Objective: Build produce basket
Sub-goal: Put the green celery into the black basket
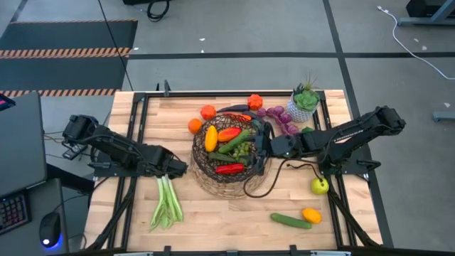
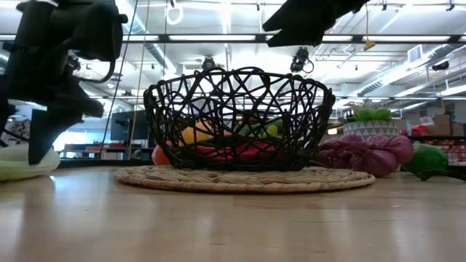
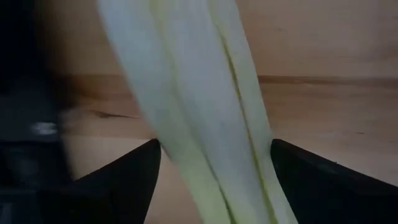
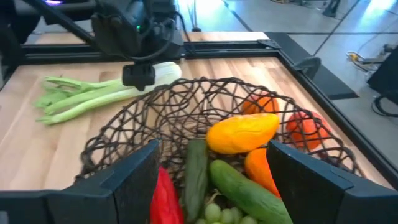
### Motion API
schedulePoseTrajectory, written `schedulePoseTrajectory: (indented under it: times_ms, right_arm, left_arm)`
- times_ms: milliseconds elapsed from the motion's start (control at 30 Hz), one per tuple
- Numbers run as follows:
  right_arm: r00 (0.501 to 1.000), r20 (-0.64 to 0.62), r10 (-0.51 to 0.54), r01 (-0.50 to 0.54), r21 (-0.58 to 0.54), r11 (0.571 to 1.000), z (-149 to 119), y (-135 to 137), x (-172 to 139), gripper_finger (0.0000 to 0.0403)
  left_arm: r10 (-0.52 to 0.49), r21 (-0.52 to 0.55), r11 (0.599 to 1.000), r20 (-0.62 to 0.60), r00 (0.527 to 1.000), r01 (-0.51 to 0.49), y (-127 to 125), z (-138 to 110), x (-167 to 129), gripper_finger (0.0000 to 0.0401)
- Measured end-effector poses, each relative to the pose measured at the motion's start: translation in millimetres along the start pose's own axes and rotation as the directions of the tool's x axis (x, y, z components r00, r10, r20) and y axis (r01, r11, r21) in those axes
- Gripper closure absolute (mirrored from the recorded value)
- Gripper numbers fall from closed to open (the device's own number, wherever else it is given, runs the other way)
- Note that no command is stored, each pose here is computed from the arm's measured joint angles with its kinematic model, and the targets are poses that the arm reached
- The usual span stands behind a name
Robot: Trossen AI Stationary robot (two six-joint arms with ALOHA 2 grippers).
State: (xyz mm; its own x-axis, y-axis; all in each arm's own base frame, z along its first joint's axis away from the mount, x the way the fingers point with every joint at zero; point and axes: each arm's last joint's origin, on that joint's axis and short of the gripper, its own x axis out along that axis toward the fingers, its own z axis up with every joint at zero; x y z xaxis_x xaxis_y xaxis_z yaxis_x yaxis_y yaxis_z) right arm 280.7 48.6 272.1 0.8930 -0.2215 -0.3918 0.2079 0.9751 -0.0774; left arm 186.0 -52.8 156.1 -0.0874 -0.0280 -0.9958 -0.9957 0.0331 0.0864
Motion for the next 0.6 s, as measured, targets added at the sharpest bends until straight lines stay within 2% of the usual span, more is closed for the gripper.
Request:
schedulePoseTrajectory:
  times_ms: [100,400,500,600]
  right_arm:
    - [1.000,-0.018,0.011,-0.012,-0.016,1.000,-2.4,4.1,-1.8,0.0105]
    - [0.999,-0.039,0.025,-0.027,-0.034,0.999,-5.5,10.5,-5.0,0.0105]
    - [0.999,-0.039,0.024,-0.026,-0.034,0.999,-5.5,10.3,-4.9,0.0105]
    - [0.999,-0.039,0.024,-0.025,-0.025,0.999,-5.5,10.4,-5.0,0.0105]
  left_arm:
    - [-0.047,-0.013,0.999,-0.010,0.999,0.047,-0.7,-2.7,7.6,0.0092]
    - [-0.054,0.007,0.999,0.021,0.998,0.054,0.4,-2.8,10.8,0.0097]
    - [-0.051,0.032,0.998,0.024,0.998,0.050,0.2,-0.8,10.7,0.0120]
    - [-0.047,0.059,0.997,0.023,0.999,0.046,0.1,1.0,10.6,0.0162]
